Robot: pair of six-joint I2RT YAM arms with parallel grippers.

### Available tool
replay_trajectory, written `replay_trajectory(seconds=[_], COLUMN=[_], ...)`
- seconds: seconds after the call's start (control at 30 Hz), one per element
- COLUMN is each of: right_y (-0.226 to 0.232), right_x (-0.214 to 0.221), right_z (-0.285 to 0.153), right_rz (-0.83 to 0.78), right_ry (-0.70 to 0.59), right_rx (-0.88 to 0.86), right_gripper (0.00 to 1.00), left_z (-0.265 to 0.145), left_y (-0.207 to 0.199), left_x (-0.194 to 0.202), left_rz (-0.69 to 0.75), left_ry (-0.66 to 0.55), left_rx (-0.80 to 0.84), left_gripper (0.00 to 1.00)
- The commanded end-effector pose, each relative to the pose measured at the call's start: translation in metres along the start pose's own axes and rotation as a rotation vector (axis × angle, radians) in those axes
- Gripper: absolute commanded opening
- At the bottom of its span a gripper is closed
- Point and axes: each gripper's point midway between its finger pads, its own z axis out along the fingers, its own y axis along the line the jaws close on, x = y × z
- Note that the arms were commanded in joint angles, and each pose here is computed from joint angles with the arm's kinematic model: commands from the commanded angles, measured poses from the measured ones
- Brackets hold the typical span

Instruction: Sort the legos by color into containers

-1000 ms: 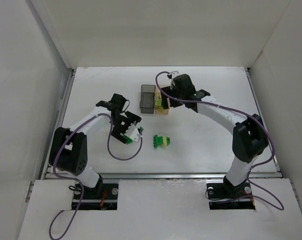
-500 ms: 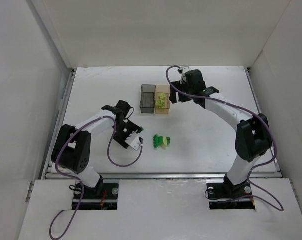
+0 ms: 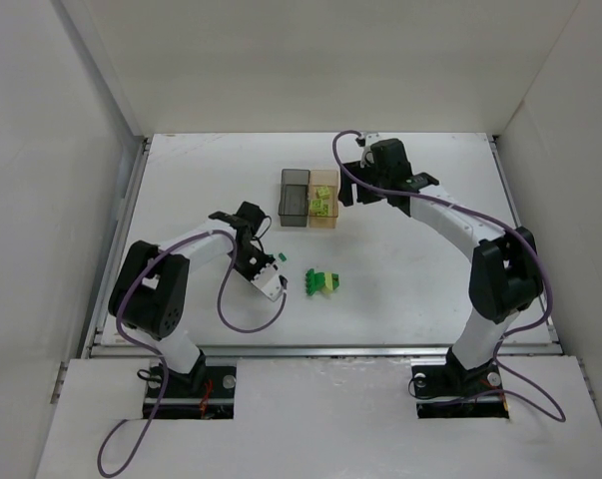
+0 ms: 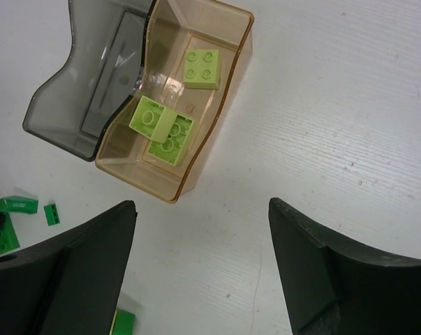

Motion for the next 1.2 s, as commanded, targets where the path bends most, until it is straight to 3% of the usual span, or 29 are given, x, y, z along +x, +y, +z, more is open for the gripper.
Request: replay_trajectory(seconds=[0.0,0.13,0.2,0.4,0.5,0.63,0.67,0.8,0.83,0.97,1.07,1.17], right_y=[-0.001,-0.001,-0.001,0.001,0.003,0.004,0.004,0.0,0.0,-0.004,-0.004,-0.004], right_x=[-0.019,-0.021,-0.021,-0.022,-0.022,-0.025,-0.025,-0.025,-0.025,-0.026,-0.021,-0.024], right_z=[-0.002,-0.008,-0.008,-0.009,-0.01,-0.013,-0.013,-0.016,-0.016,-0.016,-0.015,-0.018], right_rz=[-0.007,0.003,0.012,0.053,0.053,0.061,0.061,0.075,0.086,0.101,0.101,0.101], right_ry=[-0.068,-0.079,-0.079,-0.088,-0.086,-0.096,-0.096,-0.098,-0.098,-0.1,-0.091,-0.1], right_rx=[-0.007,0.001,0.001,-0.002,-0.011,-0.014,-0.014,-0.007,-0.008,-0.001,0.001,-0.001], right_gripper=[0.82,0.82,0.82,0.82,0.82,0.82,0.82,0.82,0.82,0.82,0.82,0.82], left_z=[0.012,0.006,-0.009,-0.072,-0.095,-0.109,-0.116,-0.145,-0.156,-0.182,-0.179,-0.162], left_y=[0.001,-0.009,0.001,0.056,0.07,0.089,0.099,0.158,0.18,0.226,0.243,0.248], left_x=[-0.01,-0.019,-0.036,-0.061,-0.063,-0.054,-0.048,-0.02,-0.017,-0.012,-0.003,0.011], left_rz=[0.363,0.334,0.287,-0.15,-0.233,-0.37,-0.485,-0.718,-0.833,-1.01,-1.15,-1.27], left_ry=[-0.024,-0.048,-0.1,-0.266,-0.344,-0.392,-0.432,-0.517,-0.585,-0.766,-0.829,-0.809], left_rx=[0.062,0.057,-0.03,-0.234,-0.268,-0.327,-0.349,-0.533,-0.601,-0.721,-0.727,-0.691], left_gripper=[0.02,0.0,0.0,0.0,0.0,0.0,0.0,0.0,0.0,0.0,0.0,0.0])
